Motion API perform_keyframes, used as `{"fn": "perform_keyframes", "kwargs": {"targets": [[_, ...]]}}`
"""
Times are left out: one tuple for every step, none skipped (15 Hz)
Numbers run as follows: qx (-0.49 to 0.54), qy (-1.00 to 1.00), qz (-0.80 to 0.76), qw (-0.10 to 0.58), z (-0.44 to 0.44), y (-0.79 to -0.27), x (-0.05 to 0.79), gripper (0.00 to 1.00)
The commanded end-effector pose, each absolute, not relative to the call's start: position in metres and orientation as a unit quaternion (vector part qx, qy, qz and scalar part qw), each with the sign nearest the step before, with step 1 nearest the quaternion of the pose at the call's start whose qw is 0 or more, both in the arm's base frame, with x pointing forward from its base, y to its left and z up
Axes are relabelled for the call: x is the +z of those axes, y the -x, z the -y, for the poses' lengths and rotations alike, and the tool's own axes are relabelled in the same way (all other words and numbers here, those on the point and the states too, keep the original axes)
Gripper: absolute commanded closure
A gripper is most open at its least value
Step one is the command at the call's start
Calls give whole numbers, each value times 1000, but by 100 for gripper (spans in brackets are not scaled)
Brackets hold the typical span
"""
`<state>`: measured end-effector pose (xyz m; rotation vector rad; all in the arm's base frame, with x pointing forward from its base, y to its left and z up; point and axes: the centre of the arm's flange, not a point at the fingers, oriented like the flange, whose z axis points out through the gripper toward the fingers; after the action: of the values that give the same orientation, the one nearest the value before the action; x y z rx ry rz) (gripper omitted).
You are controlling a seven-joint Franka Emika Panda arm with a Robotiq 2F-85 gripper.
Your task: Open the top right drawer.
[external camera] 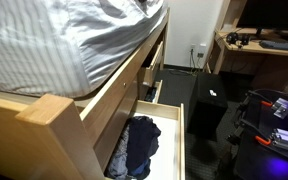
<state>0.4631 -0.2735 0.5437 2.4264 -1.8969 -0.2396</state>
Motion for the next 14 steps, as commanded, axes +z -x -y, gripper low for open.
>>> {"fn": "perform_keyframes", "kwargs": {"targets": [[-97,-768,628,72,286,-496,448,0],[-115,-764,631,75,287,-502,419,0],[-140,-763,627,74,287,-507,390,0],[-163,-760,624,78,286,-511,359,0],[-202,-757,618,73,285,-515,329,0],[-238,-756,606,64,281,-519,299,0],[-194,-758,618,74,279,-503,341,0],[-217,-755,614,73,277,-505,313,0],[-232,-752,612,76,275,-506,294,0],[-239,-751,610,78,275,-508,284,0],[-239,-751,610,78,275,-509,283,0],[-237,-752,611,77,275,-510,286,0],[-205,-750,626,61,281,-512,281,0],[-176,-747,639,50,287,-520,267,0]]}}
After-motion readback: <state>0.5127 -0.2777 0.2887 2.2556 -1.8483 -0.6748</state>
